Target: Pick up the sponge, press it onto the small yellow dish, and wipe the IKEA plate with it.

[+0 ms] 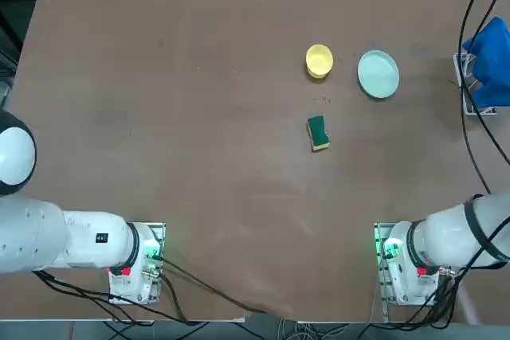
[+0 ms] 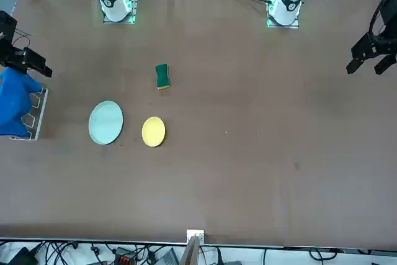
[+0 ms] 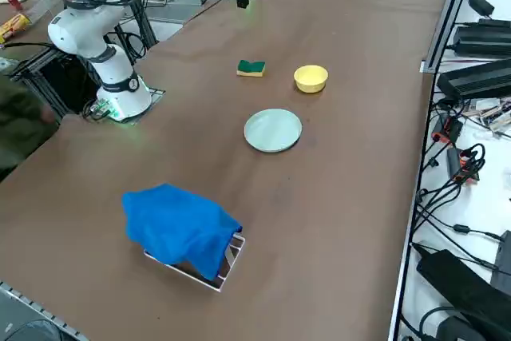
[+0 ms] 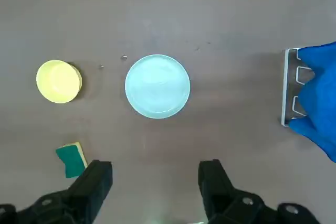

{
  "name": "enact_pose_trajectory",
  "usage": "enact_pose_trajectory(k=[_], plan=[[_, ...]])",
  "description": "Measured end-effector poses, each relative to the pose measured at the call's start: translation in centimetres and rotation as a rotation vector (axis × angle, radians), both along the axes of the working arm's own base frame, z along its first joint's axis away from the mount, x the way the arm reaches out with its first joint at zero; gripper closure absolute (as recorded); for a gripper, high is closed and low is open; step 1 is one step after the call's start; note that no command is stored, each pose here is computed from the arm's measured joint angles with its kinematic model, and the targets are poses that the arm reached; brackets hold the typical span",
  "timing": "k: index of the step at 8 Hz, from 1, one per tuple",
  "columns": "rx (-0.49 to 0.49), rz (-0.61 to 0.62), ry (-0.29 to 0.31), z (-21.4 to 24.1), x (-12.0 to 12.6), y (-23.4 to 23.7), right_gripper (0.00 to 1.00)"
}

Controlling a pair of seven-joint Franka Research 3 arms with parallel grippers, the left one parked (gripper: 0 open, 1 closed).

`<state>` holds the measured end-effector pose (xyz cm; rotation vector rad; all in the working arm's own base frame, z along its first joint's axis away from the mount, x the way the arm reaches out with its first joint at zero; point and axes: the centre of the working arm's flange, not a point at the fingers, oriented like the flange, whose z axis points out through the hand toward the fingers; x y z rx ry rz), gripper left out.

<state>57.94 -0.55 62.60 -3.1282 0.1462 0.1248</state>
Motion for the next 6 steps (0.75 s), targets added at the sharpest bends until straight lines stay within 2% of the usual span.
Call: enact_pose_trajectory(k=[6], plan=[[0.000,-0.002,0.004,-0.11,0.02,-0.10,0.00]])
